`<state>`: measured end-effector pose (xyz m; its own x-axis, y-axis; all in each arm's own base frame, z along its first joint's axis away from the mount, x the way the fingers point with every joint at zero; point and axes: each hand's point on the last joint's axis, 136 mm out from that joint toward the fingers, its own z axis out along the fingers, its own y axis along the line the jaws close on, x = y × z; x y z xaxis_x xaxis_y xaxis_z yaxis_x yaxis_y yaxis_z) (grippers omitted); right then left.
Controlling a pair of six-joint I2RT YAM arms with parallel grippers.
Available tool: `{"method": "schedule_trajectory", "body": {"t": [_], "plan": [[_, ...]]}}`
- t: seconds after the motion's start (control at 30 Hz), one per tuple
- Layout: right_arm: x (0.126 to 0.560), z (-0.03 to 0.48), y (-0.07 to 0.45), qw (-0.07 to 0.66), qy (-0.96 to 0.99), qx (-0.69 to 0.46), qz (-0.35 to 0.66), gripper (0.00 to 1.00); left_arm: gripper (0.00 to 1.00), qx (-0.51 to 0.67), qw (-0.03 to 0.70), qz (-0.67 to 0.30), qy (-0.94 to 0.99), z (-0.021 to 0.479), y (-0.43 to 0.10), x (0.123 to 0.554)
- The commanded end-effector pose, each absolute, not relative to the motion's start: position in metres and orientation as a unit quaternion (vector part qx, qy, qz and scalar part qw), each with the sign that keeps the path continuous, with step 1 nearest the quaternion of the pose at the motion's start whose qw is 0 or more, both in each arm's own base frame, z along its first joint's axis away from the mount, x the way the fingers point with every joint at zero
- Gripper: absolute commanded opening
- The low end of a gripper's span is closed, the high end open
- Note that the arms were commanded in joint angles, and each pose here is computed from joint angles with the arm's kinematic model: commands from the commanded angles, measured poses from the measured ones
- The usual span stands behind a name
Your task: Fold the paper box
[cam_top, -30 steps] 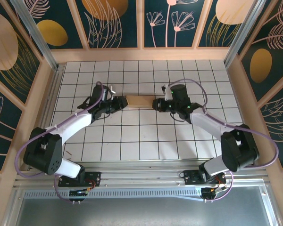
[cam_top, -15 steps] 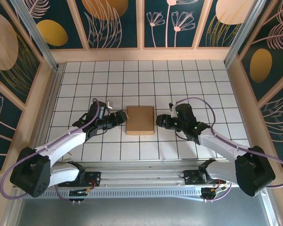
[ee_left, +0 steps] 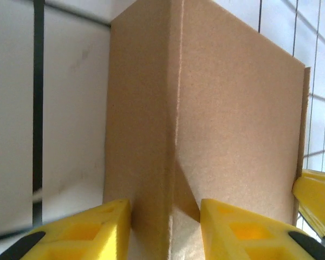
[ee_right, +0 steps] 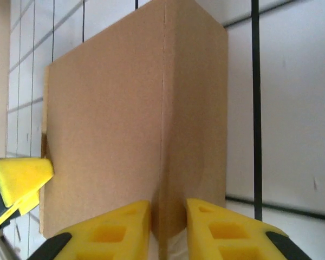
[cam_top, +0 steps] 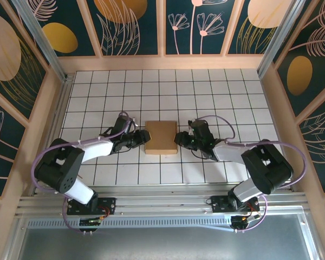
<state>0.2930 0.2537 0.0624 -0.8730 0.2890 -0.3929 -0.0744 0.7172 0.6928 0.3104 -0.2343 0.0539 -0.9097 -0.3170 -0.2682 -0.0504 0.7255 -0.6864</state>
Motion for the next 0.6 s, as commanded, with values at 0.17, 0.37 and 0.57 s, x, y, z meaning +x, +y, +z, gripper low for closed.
{"method": "schedule_trajectory", "body": {"t": [0.17, 0.37, 0.57], "plan": [[0.373, 0.067, 0.274, 0.297, 0.885, 0.057, 0.354, 0.20, 0.29, -0.085, 0.242, -0.348, 0.902, 0.065, -0.267, 0.388], [0.436, 0.076, 0.276, 0.319, 0.878, 0.062, 0.353, 0.21, 0.29, -0.116, 0.275, -0.335, 0.894, 0.075, -0.266, 0.459], [0.470, 0.125, 0.264, 0.361, 0.873, 0.037, 0.326, 0.33, 0.54, -0.106, 0.308, -0.353, 0.877, 0.118, -0.261, 0.483]]}}
